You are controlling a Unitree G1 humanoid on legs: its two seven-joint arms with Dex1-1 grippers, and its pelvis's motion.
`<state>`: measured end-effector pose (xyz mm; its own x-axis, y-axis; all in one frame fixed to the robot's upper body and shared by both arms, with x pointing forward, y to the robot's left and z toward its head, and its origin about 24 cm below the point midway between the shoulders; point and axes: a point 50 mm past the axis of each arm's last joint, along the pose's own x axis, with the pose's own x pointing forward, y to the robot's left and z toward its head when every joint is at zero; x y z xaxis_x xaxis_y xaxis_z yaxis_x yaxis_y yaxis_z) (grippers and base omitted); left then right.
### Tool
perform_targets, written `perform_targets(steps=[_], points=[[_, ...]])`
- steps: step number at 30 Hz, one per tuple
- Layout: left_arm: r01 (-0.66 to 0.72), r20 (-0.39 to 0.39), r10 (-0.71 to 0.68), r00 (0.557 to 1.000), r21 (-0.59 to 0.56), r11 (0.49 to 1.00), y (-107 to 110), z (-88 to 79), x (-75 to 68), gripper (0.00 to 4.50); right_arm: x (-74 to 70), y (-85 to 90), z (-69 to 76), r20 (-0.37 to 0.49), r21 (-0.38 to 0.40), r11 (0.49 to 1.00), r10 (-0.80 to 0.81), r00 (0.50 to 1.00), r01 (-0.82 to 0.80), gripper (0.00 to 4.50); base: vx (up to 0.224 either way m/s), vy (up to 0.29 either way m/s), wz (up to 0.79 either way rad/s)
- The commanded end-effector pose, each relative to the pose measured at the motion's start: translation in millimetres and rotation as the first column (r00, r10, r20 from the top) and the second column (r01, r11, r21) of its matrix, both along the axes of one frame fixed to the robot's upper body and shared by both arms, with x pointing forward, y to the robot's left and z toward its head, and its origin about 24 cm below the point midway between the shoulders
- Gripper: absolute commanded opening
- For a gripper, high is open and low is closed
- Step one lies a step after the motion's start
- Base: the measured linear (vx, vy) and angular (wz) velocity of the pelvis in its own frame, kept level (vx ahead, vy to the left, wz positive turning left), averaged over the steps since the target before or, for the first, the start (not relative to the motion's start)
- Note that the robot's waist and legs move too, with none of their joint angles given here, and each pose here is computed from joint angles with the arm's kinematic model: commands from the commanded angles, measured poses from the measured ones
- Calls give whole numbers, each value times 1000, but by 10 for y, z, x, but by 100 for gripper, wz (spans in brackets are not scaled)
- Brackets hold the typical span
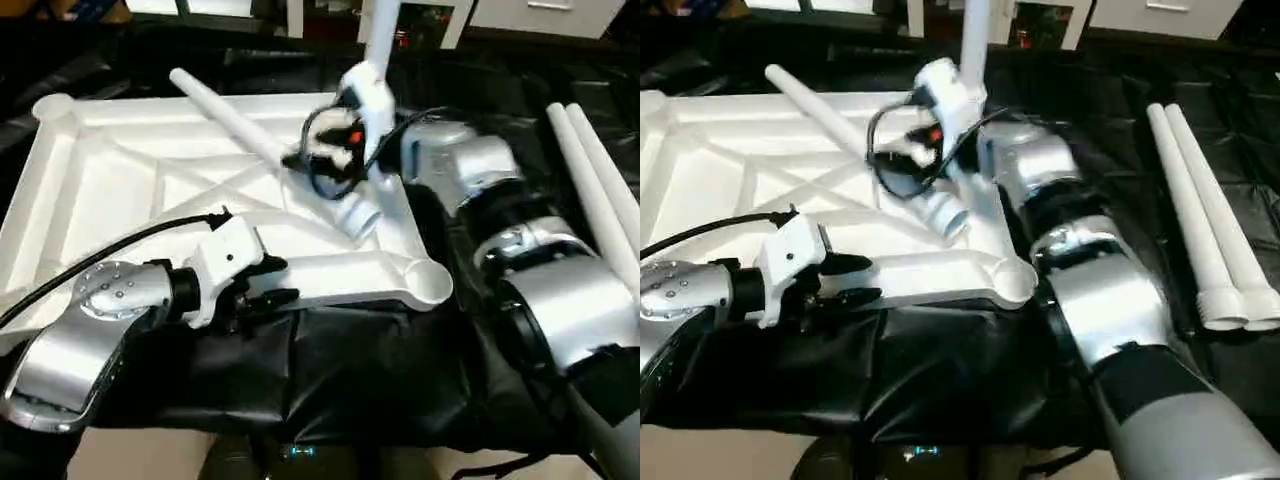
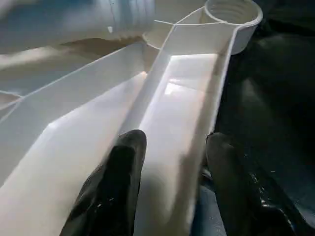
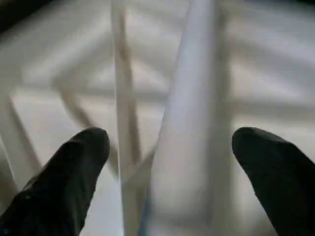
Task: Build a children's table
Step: Insert table leg to table base
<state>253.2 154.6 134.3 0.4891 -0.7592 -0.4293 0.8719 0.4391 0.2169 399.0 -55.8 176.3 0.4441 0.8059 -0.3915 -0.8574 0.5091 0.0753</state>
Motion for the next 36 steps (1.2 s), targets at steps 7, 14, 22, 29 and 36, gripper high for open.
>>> perform_targets(steps=[7,14,22,29,36], points=[[8,-3,-8,1000,4,1000,-60,-19,-42,227,-50,-142,-330,-131,-259,966,-36,991,0,433,0,0,0],[-18,35,18,999,-5,1000,-43,23,23,228,-1,-241,-302,-110,-283,954,-133,985,97,374,0,0,0],[-54,86,55,995,-12,998,-40,72,106,228,27,-338,-264,-105,-284,947,-184,977,148,312,0,0,0],[-75,117,77,990,-16,997,-38,86,152,228,15,-368,-306,-111,-326,936,-175,978,131,254,0,0,0],[-150,175,160,972,-67,986,-4,160,263,228,35,-372,-285,-100,-289,941,-211,972,175,211,0,0,0]])
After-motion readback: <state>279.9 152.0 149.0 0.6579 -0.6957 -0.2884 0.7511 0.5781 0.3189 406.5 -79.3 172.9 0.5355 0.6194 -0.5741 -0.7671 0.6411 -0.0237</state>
